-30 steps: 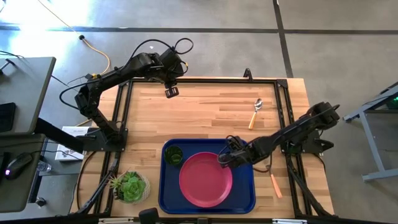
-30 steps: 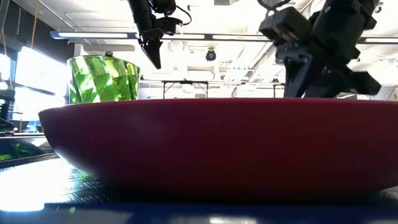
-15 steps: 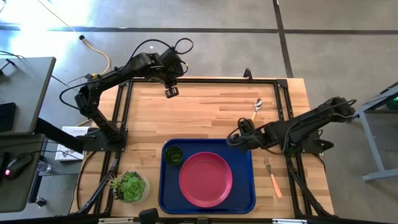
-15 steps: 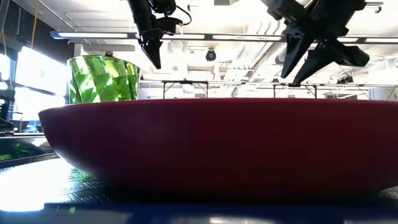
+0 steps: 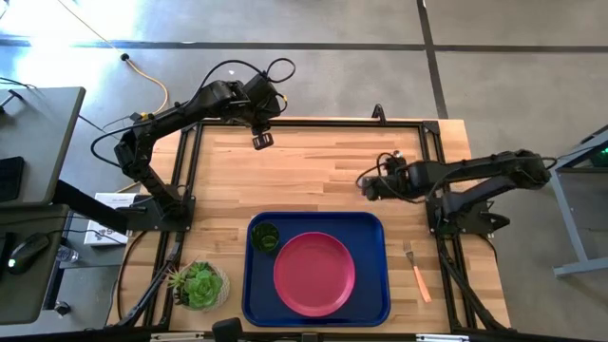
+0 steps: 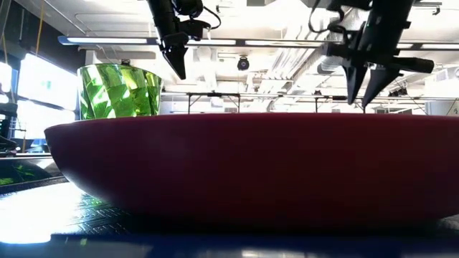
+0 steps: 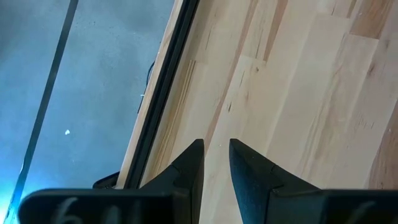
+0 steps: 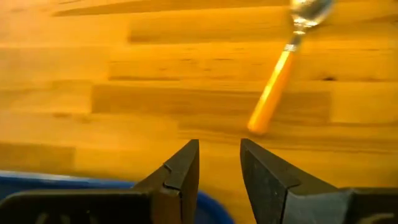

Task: Pick and place plate/cup/fork/spoon on tray
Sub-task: Put the yellow spoon on the blue serving tray to the right side of the pink plate

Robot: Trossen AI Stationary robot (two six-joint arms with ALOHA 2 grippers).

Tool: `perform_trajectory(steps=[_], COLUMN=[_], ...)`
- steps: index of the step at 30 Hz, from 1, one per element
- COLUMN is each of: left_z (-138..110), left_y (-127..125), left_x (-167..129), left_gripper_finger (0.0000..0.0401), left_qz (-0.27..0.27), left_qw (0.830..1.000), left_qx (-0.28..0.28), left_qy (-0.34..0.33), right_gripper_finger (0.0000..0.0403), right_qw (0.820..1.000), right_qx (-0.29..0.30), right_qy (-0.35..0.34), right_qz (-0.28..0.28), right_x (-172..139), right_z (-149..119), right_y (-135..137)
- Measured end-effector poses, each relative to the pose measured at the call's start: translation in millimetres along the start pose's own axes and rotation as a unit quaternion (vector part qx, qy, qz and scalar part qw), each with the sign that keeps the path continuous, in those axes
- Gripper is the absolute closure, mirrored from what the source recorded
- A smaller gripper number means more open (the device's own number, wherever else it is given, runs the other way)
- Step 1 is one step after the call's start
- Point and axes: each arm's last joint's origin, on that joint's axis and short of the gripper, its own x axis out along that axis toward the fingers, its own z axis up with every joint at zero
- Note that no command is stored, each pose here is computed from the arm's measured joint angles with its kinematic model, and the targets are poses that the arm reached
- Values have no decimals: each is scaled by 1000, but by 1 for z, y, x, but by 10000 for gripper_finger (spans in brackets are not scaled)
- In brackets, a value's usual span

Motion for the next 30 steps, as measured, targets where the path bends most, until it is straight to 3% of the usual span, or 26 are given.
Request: perform_trajectory(steps=[6,14,30], left_z=[0,0,0], left_y=[0,0,0], left_x=[0,0,0], left_gripper_finger=[336,336,336], left_qz=[0,0,0], left_qw=[1000,1000,1000], left_qx=[0,3,3], left_qy=[0,0,0], right_gripper_finger=[290,241,256], right_qw=[999,996,987], right_qx=[1,39,135], right_qy=[16,35,62], right_qz=[-42,-72,-62], right_x=[9,23,92], right_z=[21,47,46], right_y=[-7,-16,-51])
